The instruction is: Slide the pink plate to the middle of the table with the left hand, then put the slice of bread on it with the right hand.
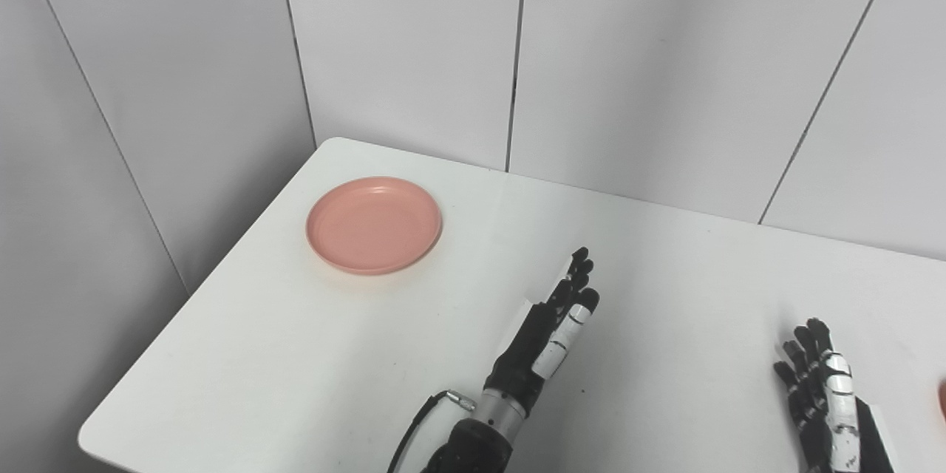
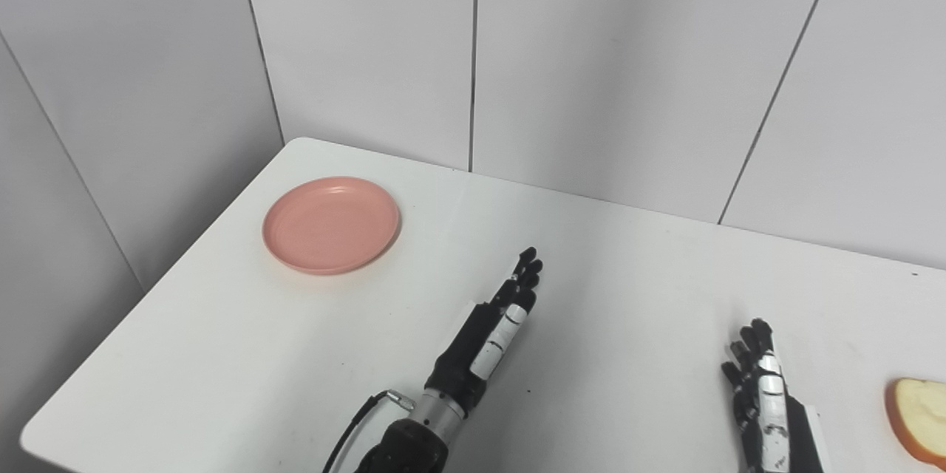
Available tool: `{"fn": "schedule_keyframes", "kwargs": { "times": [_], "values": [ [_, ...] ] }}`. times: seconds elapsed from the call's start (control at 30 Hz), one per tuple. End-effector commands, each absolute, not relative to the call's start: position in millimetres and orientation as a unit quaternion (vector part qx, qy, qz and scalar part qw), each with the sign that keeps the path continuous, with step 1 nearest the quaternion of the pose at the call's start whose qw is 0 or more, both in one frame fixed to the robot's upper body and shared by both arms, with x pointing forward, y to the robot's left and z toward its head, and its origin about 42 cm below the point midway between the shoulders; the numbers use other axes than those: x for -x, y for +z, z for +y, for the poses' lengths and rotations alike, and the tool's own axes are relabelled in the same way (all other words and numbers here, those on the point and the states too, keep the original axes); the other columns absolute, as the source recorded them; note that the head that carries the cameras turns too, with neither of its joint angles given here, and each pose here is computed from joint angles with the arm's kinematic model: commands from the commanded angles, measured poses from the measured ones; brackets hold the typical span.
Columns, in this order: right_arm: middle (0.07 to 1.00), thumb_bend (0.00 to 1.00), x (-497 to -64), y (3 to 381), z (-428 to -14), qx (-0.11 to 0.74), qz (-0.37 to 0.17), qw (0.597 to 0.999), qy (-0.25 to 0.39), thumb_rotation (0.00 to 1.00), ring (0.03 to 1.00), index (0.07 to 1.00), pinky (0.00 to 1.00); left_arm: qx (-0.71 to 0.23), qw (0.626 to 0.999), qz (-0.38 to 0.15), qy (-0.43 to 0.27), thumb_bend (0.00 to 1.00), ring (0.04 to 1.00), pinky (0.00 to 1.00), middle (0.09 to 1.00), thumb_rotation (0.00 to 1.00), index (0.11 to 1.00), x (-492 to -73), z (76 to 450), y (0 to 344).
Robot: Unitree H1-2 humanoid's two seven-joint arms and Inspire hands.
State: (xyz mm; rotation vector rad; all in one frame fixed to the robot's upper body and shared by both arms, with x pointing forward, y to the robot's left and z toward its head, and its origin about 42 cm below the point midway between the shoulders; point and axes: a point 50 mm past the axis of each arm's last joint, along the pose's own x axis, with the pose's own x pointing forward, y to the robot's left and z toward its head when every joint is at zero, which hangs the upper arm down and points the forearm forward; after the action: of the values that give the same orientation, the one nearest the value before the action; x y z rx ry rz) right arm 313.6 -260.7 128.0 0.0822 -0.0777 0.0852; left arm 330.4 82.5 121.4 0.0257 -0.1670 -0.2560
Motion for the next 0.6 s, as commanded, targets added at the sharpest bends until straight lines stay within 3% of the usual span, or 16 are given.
{"fn": "schedule_keyframes", "kwargs": {
  "times": [0.0, 0.43, 0.5, 0.57],
  "values": [
    [1.0, 0.14, -313.9, 126.5, -266.5, -0.036, -0.033, 0.998, 0.029, 1.0, 1.0, 1.0, 1.0, -0.009, 0.986, -0.102, -0.131, 0.75, 1.0, 1.0, 1.0, 1.0, 1.0, -333.3, 80.0, 129.5],
    [1.0, 0.11, -320.6, 121.1, -265.8, -0.045, -0.038, 0.998, 0.034, 1.0, 1.0, 1.0, 1.0, -0.009, 0.982, -0.163, -0.098, 0.64, 1.0, 1.0, 0.997, 1.0, 0.993, -344.2, 88.2, 157.9],
    [1.0, 0.12, -321.6, 120.3, -265.5, -0.053, -0.037, 0.997, 0.033, 1.0, 1.0, 1.0, 1.0, 0.001, 0.981, -0.171, -0.09, 0.66, 0.971, 0.96, 0.972, 1.0, 0.965, -347.5, 91.4, 167.0],
    [1.0, 0.14, -321.8, 120.8, -264.5, -0.049, -0.033, 0.998, 0.028, 1.0, 1.0, 1.0, 1.0, 0.013, 0.979, -0.174, -0.104, 0.67, 0.991, 0.99, 0.99, 1.0, 0.983, -351.4, 95.4, 180.6]
  ]
}}
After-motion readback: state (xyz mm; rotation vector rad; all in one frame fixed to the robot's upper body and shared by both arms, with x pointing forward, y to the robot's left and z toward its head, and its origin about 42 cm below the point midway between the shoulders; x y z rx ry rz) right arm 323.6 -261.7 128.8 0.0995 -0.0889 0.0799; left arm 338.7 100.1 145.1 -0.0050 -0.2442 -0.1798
